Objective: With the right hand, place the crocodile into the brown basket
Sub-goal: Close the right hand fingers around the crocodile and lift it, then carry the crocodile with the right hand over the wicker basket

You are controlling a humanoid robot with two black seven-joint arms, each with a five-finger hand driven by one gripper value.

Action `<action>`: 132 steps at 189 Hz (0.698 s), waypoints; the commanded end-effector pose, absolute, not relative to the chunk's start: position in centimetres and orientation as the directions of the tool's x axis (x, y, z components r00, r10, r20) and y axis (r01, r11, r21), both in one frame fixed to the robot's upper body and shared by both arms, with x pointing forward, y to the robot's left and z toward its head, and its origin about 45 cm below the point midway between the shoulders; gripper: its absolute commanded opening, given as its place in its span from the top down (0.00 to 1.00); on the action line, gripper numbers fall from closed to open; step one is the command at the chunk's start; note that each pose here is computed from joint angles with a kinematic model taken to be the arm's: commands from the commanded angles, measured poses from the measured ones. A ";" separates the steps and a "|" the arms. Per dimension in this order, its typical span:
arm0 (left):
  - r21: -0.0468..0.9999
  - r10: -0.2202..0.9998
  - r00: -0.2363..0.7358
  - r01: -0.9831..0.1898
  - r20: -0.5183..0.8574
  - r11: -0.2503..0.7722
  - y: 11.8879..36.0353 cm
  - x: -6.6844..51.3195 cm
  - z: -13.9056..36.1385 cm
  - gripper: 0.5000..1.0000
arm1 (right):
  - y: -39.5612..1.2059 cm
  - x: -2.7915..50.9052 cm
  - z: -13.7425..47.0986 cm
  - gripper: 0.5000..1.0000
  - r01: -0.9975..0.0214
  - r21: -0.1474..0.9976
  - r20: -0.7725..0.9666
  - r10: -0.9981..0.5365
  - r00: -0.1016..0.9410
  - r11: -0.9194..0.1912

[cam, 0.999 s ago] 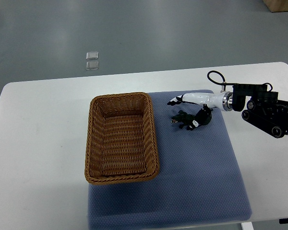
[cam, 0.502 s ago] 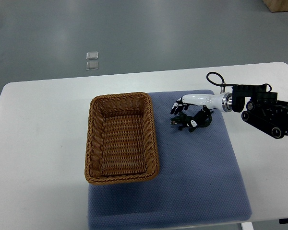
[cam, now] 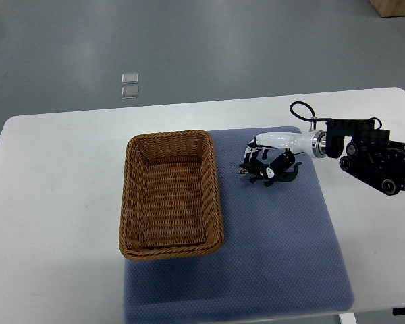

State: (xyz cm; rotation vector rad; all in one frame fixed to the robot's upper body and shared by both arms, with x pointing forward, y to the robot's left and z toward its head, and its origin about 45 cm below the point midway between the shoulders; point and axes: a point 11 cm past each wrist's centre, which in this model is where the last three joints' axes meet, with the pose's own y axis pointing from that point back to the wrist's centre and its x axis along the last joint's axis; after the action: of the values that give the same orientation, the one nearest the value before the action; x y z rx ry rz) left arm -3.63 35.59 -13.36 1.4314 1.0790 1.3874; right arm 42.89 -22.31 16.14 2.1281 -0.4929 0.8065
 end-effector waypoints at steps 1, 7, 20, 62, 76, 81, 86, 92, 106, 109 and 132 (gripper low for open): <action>0.963 0.963 0.013 0.024 0.268 -0.269 35.6 -3.6 -13.4 0.00 | -22.3 43.1 16.4 0.92 -0.581 0.537 0.693 -0.074 0.717 -0.612; 0.963 0.963 0.013 0.024 0.270 -0.270 35.6 -3.6 -13.4 0.00 | -22.2 43.2 16.7 0.94 -0.583 0.533 0.697 -0.073 0.714 -0.614; 0.963 0.963 0.013 0.024 0.270 -0.270 35.6 -3.6 -13.4 0.00 | -22.1 43.4 16.9 1.00 -0.585 0.529 0.701 -0.072 0.710 -0.615; 0.963 0.963 0.013 0.024 0.268 -0.269 35.6 -3.6 -13.4 0.00 | -22.3 43.8 17.8 1.00 -0.591 0.514 0.714 -0.071 0.696 -0.622; 0.963 0.963 0.013 0.024 0.268 -0.269 35.6 -3.6 -13.4 0.00 | -22.3 44.0 18.3 1.00 -0.593 0.508 0.720 -0.070 0.690 -0.625; 0.963 0.963 0.013 0.024 0.268 -0.269 35.6 -3.6 -13.4 0.00 | -22.5 44.0 18.3 1.00 -0.595 0.506 0.721 -0.072 0.689 -0.624; 0.963 0.963 0.013 0.024 0.268 -0.269 35.6 -3.6 -13.4 0.00 | -22.5 44.1 18.5 1.00 -0.597 0.505 0.723 -0.071 0.687 -0.624; 0.963 0.963 0.013 0.024 0.270 -0.270 35.6 -3.6 -13.4 0.00 | -22.5 44.2 18.6 1.00 -0.597 0.502 0.725 -0.071 0.685 -0.625; 0.963 0.963 0.013 0.024 0.268 -0.269 35.6 -3.6 -13.4 0.00 | -22.4 44.5 19.1 1.00 -0.601 0.495 0.732 -0.070 0.677 -0.627; 0.963 0.963 0.013 0.024 0.268 -0.269 35.6 -3.6 -13.4 0.00 | -22.4 44.5 19.2 1.00 -0.601 0.494 0.733 -0.070 0.676 -0.628; 0.963 0.963 0.013 0.024 0.268 -0.269 35.6 -3.6 -13.4 0.00 | -22.4 45.2 20.9 1.00 -0.611 0.466 0.753 -0.077 0.654 -0.640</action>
State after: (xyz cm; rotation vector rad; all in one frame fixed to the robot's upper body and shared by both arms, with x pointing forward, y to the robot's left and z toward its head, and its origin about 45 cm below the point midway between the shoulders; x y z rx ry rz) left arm -3.63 35.60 -13.36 1.4315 1.0789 1.3875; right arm 44.71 -22.43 19.61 2.1239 -0.5197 0.8976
